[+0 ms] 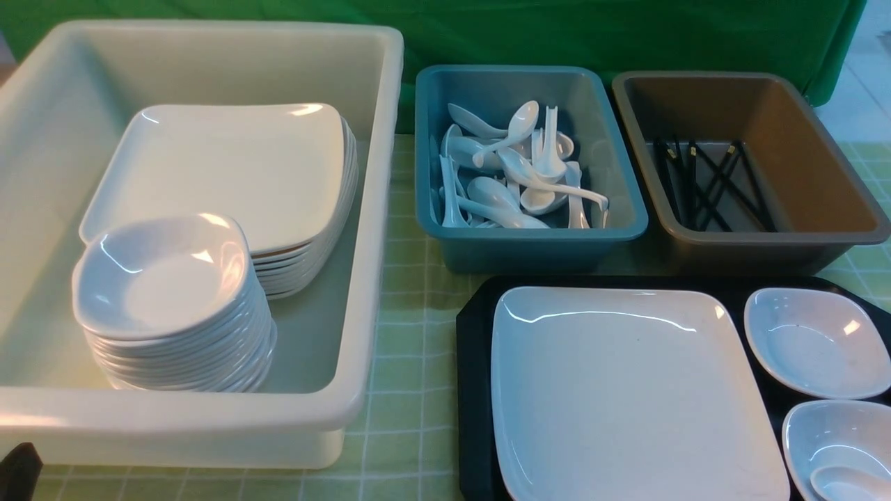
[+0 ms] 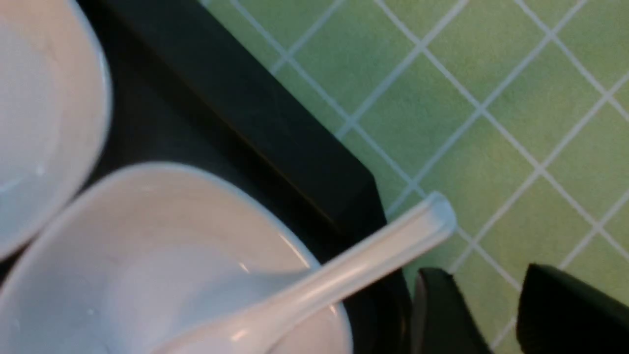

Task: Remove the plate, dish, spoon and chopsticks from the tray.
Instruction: Use the right arm to grab a soup spoon from the plate

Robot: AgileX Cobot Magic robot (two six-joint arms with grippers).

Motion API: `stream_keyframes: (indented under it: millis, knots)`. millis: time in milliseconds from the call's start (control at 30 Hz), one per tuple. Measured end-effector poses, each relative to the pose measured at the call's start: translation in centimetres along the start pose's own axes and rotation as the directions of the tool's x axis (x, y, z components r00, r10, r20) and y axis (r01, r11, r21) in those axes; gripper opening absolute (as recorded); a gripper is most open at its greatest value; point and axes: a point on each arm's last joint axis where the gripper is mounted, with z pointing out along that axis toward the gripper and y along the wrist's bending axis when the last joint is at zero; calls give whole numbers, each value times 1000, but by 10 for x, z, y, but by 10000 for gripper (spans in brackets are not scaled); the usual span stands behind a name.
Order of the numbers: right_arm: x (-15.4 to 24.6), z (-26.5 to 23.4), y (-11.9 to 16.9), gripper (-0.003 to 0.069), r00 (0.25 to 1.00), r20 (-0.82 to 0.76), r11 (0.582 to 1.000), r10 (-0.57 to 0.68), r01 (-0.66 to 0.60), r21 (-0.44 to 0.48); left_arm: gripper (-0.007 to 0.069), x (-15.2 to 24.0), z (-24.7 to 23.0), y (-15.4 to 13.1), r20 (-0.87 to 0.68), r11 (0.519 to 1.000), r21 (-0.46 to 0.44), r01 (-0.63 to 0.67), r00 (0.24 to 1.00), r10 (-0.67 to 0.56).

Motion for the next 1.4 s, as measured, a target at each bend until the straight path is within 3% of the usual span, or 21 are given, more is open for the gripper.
stream_keyframes:
  millis: [133, 467, 567, 800, 967, 1167, 1400]
  knots:
    - [-2, 0, 3, 386, 993, 26, 993, 112, -111, -36, 225, 0, 0, 0, 0, 1000, 0, 0, 1000, 0]
    - [2, 3, 1, 382, 940, -1, 940, 341, -341, -24, 225, 0, 0, 0, 0, 1000, 0, 0, 1000, 0]
    - [12, 10, -4, 382, 886, -30, 886, 463, -462, 24, 225, 0, 0, 0, 0, 1000, 0, 0, 1000, 0]
    - [6, 12, 3, 382, 857, -5, 853, 515, -513, -93, 225, 0, 0, 0, 0, 1000, 0, 0, 1000, 0]
    - [7, 18, 5, 399, 855, -19, 853, 518, -518, -66, 225, 0, 0, 0, 0, 1000, 0, 0, 1000, 0]
    - [7, 36, 10, 476, 861, -51, 861, 507, -508, -11, 225, 0, 0, 0, 0, 1000, 0, 0, 1000, 0]
    - [6, 53, 15, 481, 855, -70, 858, 513, -514, 5, 225, 0, 0, 0, 0, 1000, 0, 0, 1000, 0]
